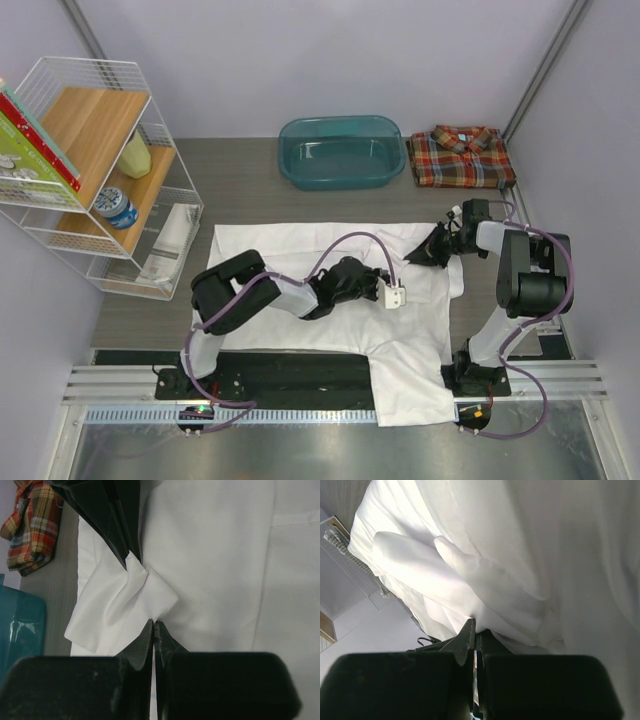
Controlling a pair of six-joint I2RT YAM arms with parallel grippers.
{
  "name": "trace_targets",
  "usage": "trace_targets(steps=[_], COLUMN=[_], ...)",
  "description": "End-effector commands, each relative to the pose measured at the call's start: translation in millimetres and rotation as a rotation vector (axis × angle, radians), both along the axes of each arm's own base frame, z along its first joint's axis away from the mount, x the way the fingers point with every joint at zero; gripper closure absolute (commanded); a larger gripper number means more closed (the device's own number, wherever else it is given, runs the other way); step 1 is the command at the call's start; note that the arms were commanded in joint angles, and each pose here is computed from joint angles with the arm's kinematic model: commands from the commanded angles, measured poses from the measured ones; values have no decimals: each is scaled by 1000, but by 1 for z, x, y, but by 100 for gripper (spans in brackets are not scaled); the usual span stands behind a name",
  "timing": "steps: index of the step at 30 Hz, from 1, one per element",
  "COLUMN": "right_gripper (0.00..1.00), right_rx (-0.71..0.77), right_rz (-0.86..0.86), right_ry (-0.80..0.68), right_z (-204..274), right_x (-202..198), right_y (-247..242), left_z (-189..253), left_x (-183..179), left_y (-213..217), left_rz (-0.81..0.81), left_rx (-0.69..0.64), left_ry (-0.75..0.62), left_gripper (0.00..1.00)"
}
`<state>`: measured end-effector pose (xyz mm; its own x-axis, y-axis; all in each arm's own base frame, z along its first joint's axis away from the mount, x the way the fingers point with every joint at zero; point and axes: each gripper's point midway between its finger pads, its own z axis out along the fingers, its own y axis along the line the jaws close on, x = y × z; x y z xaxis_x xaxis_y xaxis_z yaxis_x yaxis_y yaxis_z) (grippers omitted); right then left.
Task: Fold and stack the long sleeve shirts
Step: Fold the shirt
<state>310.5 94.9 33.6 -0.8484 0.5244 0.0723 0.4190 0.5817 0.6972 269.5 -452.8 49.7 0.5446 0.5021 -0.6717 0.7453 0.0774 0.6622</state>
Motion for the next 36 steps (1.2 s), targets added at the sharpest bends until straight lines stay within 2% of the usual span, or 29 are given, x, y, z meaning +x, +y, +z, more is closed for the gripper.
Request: trace_targets(steps=[1, 2, 3, 4, 8, 10, 11, 12, 13, 15, 16, 17, 19, 23, 24, 27, 29, 31, 34, 36], right_gripper=[91, 83, 81, 78, 48, 37, 32, 30, 24, 18, 17, 17, 16, 16, 16, 17, 19, 22, 32, 36], right_rx=[-15, -28, -33, -36, -69, -106, -121, -154, -188, -232, -272, -276, -315, -424, -435, -450, -464, -460, -438, -421], right_rz=[55, 83, 91, 105, 190, 253, 284, 329, 353, 399, 466, 500, 595, 675, 677, 645, 604, 584, 552, 533], right_ry=[-86, -93, -96, -107, -132, -170, -162, -186, -224, -221, -283, -269, -329, -443, -471, -536, -574, -596, -593, -577], right_z=[23, 26, 28, 31, 50, 56, 62, 62, 70, 74, 81, 85, 92, 118, 123, 140, 152, 157, 153, 148], right_x=[8, 6, 5, 5, -2, -5, -11, -14, -13, -23, -22, -32, -39, -44, -41, -22, 0, 25, 55, 66], right_y=[1, 0, -1, -1, -4, -8, -10, -14, -18, -24, -29, -30, -35, -47, -47, -46, -47, -48, -47, -47], left_z=[29, 33, 50, 47, 68, 87, 81, 84, 100, 103, 119, 127, 129, 166, 164, 191, 192, 199, 212, 218], left_x=[1, 0, -4, -10, -32, -40, -48, -52, -55, -65, -66, -69, -78, -115, -126, -150, -171, -189, -200, -207], left_y=[-3, -2, -2, 2, 13, 13, 19, 21, 21, 28, 28, 29, 39, 51, 61, 69, 83, 92, 98, 104], left_rz=[-19, -20, -39, -36, -78, -97, -98, -106, -115, -126, -125, -123, -128, -270, -291, -377, -419, -462, -493, -504], left_rx=[-56, -58, -84, -62, -59, -62, -18, -13, -34, 5, -17, -22, 20, 38, 87, 95, 152, 182, 183, 193], left_ry=[39, 58, 69, 119, 206, 260, 306, 325, 335, 390, 392, 410, 451, 485, 509, 544, 588, 598, 599, 625], left_gripper=[100, 100, 100, 100, 100, 100, 100, 100, 100, 100, 100, 100, 100, 100, 100, 100, 100, 100, 100, 100])
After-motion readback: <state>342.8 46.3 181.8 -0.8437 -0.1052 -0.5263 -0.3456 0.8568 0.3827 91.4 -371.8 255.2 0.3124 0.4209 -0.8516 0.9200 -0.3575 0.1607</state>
